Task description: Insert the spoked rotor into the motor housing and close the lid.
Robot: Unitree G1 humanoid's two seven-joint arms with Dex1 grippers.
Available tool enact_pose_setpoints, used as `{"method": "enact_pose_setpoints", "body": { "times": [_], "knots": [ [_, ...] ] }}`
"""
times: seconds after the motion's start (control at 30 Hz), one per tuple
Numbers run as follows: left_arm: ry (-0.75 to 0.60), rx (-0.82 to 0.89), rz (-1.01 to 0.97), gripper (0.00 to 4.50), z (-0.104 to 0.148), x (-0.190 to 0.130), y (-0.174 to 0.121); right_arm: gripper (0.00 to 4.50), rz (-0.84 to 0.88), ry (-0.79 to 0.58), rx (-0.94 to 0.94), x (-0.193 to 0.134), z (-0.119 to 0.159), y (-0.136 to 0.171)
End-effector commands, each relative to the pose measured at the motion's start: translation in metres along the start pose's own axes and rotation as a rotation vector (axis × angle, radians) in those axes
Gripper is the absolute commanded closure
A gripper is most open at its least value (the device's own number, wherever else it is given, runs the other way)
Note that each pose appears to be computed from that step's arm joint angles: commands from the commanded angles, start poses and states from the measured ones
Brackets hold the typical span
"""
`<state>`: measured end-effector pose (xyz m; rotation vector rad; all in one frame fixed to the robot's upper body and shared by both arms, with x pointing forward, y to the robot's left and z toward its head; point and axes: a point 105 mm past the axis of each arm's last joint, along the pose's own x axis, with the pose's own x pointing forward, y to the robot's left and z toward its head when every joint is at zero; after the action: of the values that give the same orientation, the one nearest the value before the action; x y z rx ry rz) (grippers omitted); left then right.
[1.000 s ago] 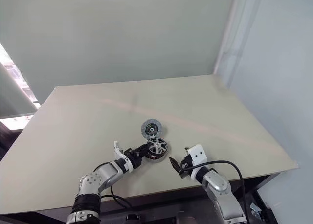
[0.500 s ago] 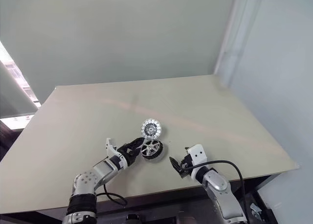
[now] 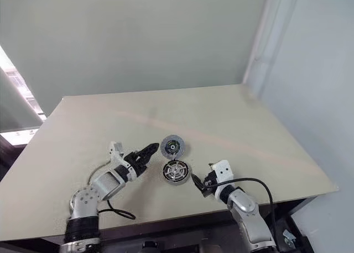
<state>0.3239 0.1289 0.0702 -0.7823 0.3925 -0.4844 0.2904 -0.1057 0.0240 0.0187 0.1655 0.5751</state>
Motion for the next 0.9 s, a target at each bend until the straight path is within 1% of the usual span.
{"method": "enact_pose_setpoints", "body": {
  "times": [0.03, 0.07, 0.13, 0.3, 0.4, 0.47, 0.5, 0.7, 0.77, 0.9],
  "knots": [
    [-0.012, 0.234, -0.097, 0.06, 0.004, -0.005, -0.013, 0.02, 0.037, -0.103, 0.053, 0.003, 0.03, 0.007],
    [-0.021, 0.306, -0.102, 0.06, 0.004, -0.006, -0.011, 0.02, 0.051, -0.113, 0.073, 0.004, 0.034, 0.01],
    [-0.004, 0.385, -0.104, 0.06, 0.0, -0.008, -0.006, 0.02, 0.068, -0.12, 0.089, 0.005, 0.038, 0.014],
    [-0.003, 0.511, -0.118, 0.06, -0.005, -0.012, 0.002, 0.02, 0.111, -0.102, 0.079, 0.009, 0.041, 0.026],
    [-0.008, 0.516, -0.105, 0.0, -0.007, -0.015, 0.008, 0.61, 0.118, -0.052, 0.063, 0.012, 0.039, 0.03],
    [-0.017, 0.508, -0.101, 0.0, -0.007, -0.016, 0.01, 1.27, 0.116, -0.036, 0.05, 0.014, 0.04, 0.032],
    [-0.026, 0.499, -0.1, 0.0, -0.007, -0.016, 0.01, 1.71, 0.116, -0.027, 0.038, 0.016, 0.04, 0.034],
    [-0.076, 0.454, -0.071, 0.0, 0.0, -0.017, 0.015, 3.89, 0.058, -0.005, -0.029, 0.035, 0.049, 0.032],
    [-0.09, 0.446, -0.062, 0.0, 0.002, -0.017, 0.016, 4.49, 0.061, 0.0, -0.064, 0.043, 0.051, 0.036],
    [-0.082, 0.459, -0.059, 0.0, -0.001, -0.017, 0.017, 4.49, 0.09, 0.019, -0.091, 0.055, 0.049, 0.044]
  ]
}}
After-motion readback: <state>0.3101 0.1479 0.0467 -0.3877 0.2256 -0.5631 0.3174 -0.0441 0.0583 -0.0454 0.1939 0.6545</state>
